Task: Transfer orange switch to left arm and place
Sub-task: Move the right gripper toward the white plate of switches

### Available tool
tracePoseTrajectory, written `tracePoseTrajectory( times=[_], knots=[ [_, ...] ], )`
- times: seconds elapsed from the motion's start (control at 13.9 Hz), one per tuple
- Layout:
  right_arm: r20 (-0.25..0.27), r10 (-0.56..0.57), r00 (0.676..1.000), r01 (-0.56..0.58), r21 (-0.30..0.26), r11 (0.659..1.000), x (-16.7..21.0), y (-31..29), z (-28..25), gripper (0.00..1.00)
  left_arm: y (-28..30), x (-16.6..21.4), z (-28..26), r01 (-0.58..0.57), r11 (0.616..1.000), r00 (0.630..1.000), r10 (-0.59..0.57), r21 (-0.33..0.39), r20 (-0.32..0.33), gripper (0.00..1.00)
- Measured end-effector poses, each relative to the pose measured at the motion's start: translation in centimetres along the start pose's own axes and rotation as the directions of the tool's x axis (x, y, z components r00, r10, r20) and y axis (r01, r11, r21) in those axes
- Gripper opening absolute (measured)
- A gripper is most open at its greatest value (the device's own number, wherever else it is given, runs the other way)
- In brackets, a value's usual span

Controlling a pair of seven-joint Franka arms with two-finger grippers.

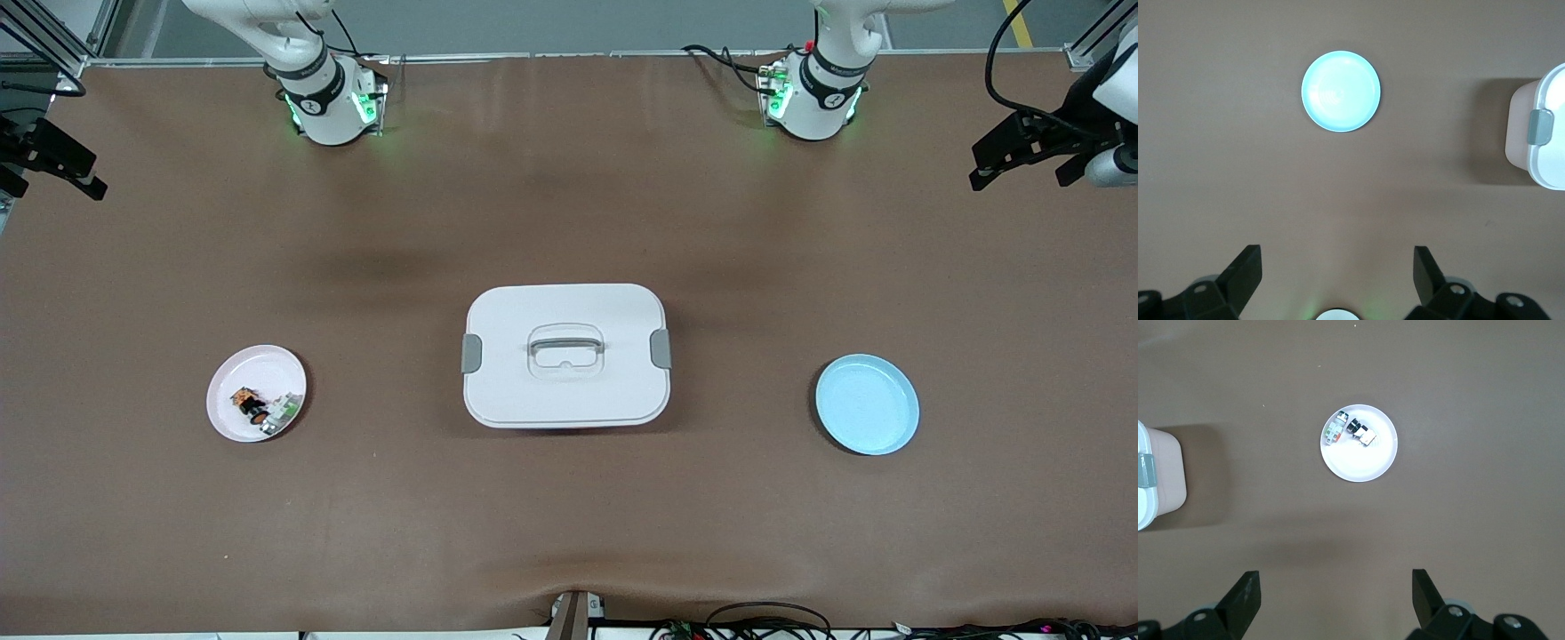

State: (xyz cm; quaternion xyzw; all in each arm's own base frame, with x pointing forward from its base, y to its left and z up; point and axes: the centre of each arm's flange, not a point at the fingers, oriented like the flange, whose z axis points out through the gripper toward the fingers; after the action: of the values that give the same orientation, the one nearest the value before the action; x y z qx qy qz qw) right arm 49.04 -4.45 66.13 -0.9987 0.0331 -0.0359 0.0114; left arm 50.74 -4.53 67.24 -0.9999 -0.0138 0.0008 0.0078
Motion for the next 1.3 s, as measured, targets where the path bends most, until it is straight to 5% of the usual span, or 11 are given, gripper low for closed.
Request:
tracePoseTrajectory(
  times=[1.3],
  knots=[
    [0.009,0.008,1.000,-0.008,-0.001,1.000,0.8,0.4,0.6,1.00,-0.7,2.5,1.5,0.006,0.997,1.000,-0.008,0.075,0.017,1.00]
  ],
)
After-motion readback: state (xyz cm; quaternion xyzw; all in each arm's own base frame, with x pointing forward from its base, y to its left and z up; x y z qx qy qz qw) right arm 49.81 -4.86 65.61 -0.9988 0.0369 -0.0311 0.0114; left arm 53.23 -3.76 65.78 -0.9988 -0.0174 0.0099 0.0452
